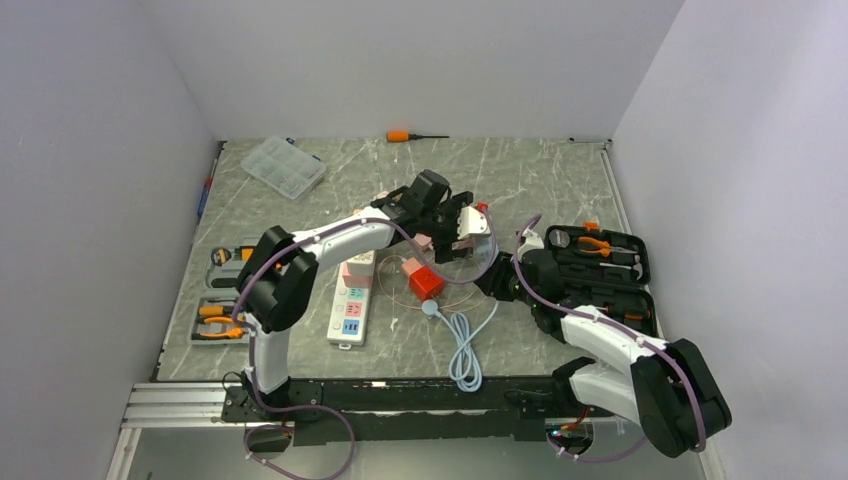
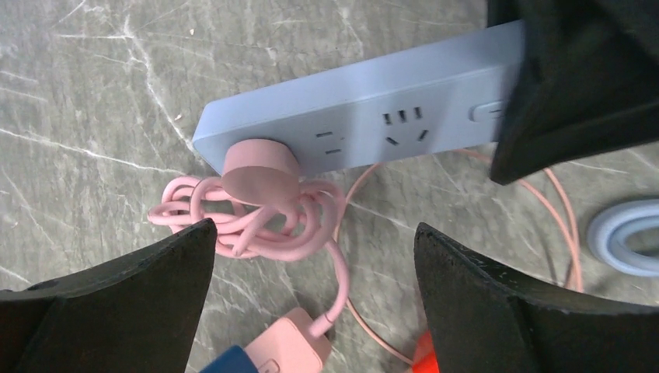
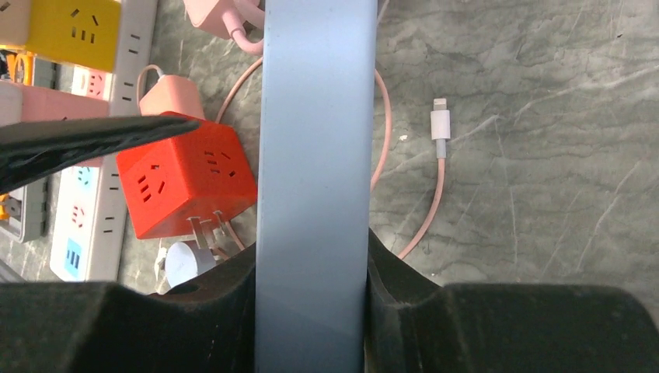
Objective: Pull the plug off the socket
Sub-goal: Remove the plug from the socket.
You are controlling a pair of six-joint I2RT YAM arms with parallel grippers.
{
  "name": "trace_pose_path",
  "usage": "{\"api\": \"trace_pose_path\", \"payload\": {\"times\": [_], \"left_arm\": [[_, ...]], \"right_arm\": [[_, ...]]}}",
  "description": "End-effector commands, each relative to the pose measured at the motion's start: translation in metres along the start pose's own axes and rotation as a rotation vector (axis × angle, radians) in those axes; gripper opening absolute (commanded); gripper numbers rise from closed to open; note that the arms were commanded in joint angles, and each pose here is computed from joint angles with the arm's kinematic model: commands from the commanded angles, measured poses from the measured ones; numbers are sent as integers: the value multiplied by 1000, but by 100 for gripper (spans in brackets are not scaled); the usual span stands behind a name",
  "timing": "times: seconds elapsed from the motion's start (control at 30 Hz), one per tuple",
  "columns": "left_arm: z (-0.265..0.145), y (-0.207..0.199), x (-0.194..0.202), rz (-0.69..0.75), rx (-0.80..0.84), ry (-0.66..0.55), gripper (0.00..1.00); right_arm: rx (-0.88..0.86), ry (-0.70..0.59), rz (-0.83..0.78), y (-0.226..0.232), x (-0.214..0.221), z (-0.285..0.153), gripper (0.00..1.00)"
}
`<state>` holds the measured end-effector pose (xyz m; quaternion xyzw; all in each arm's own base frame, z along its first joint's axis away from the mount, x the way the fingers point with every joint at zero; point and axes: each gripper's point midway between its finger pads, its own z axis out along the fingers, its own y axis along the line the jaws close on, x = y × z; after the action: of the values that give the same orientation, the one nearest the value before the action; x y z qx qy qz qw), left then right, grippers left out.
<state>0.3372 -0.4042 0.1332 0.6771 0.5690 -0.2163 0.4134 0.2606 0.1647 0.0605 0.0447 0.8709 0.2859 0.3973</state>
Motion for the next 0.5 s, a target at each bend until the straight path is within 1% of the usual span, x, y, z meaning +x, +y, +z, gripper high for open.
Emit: {"api": "trace_pose_path", "payload": {"times": [0.0, 0.07, 0.17, 0.23, 0.33, 0.47], "left_arm": [[8, 23, -12, 24, -12, -61, 99], [12, 16, -4, 61, 39, -45, 99], [16, 23, 6, 82, 35, -31, 99], [16, 34, 12, 66, 17, -27, 99], [15, 44, 10, 35, 11, -55, 99], [19, 25, 3, 10, 126, -100, 99]], "right_arm": [[-160, -211, -67, 51, -68, -12, 0], [-175, -222, -66, 54, -70, -13, 0], [-203, -241, -75, 59, -73, -16, 0], [-217, -254, -84, 61, -74, -18, 0], [-244, -266, -94, 65, -74, -20, 0], [-269, -273, -100, 69, -74, -21, 0]]}}
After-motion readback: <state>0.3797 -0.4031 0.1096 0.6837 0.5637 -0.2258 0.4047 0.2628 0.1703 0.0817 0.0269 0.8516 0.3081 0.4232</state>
